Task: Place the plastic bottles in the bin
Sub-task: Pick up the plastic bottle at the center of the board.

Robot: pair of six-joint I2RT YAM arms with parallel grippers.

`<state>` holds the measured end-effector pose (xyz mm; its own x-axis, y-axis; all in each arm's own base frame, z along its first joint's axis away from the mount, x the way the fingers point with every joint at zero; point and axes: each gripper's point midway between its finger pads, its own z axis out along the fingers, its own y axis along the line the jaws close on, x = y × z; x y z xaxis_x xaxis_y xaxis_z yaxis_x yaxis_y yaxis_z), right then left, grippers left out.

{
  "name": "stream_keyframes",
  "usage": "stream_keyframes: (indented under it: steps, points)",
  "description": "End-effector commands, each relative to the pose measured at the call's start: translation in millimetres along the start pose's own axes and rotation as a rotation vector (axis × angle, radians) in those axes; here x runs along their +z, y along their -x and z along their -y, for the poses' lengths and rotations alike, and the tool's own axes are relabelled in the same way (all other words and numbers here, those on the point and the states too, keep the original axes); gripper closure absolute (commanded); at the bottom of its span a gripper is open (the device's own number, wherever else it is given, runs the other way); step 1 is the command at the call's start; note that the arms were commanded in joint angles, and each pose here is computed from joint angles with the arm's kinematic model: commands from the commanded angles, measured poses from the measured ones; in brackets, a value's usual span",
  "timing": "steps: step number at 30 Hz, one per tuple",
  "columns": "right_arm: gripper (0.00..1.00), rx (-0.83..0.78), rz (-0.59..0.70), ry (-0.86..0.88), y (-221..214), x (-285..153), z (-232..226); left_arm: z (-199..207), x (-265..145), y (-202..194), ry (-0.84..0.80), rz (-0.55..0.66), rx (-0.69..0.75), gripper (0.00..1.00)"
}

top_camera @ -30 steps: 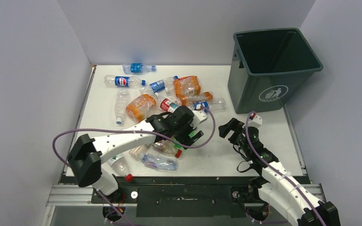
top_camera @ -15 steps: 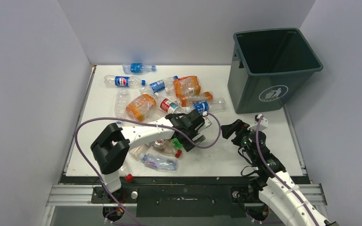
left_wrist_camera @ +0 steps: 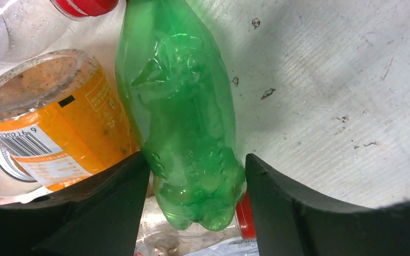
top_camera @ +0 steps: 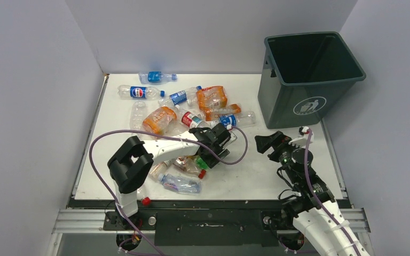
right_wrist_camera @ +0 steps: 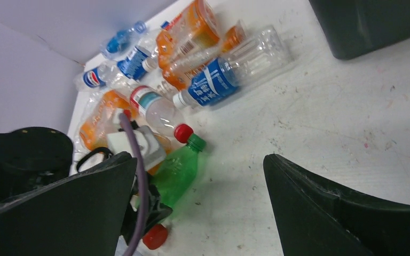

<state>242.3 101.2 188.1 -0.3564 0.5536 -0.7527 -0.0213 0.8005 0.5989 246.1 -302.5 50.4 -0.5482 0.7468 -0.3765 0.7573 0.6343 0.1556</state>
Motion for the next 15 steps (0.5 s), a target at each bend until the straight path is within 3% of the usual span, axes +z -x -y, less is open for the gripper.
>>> stream_keyframes:
  steps: [1,11,15]
  points:
    - [0.07,0.007,0.094,0.04,37,-15,-21,3,6,13,-0.009,0.04,-0.037,0.38]
    - [0.02,0.023,0.135,0.078,58,-32,-37,2,19,12,0.017,0.034,-0.054,0.34]
    - [0.01,0.025,0.138,0.084,60,-34,-38,2,20,13,0.025,0.045,-0.055,0.5]
